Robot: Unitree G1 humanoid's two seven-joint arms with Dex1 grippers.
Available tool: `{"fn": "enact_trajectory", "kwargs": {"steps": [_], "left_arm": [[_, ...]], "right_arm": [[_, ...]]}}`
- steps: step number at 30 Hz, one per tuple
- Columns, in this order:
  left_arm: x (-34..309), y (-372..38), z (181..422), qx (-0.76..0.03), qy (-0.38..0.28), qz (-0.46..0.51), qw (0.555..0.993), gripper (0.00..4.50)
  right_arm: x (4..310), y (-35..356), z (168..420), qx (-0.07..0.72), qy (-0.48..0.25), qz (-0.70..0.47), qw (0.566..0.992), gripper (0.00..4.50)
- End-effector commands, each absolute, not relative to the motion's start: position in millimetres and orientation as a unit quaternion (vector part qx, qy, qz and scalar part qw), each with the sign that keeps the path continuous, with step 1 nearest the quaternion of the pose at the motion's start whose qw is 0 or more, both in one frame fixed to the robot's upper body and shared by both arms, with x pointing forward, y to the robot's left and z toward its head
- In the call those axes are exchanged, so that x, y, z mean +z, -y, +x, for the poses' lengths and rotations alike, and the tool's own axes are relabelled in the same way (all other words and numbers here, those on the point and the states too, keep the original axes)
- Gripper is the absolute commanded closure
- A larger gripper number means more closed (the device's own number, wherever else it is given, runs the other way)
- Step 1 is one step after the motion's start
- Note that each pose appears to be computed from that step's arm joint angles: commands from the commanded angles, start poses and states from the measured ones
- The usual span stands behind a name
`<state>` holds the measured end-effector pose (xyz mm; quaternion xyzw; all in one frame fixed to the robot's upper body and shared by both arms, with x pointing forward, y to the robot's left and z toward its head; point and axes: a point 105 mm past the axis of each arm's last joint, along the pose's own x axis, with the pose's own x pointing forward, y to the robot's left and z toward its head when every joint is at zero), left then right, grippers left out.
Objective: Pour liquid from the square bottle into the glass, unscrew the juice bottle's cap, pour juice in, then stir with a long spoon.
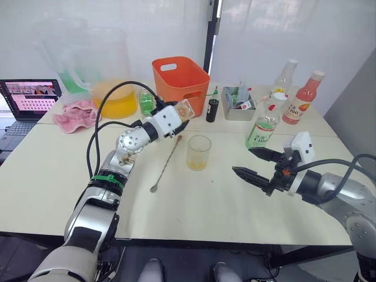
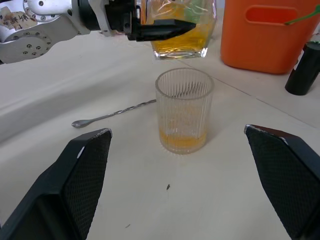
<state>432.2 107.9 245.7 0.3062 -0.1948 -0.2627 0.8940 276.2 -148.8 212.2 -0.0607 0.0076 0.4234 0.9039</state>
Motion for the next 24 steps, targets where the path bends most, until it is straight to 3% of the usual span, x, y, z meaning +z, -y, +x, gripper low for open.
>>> {"fn": "enact_trajectory", "kwargs": {"steps": [1,11,24], "left_arm": [[299.1,-155.3,433.3,-0.161,0.22,0.193,0.942,1.67],[272.4,-215.8,431.0,-0.076,0.122,0.079,0.986,1.67],[230.4,-239.5,431.3,-0.035,0.06,0.021,0.997,1.67]], "right_arm": [[223.0,142.5,275.4,0.443,0.013,-0.066,0.894,0.0],[229.5,130.6,278.9,0.469,0.016,-0.071,0.88,0.0],[232.3,124.8,280.5,0.477,0.017,-0.071,0.876,0.0]]}}
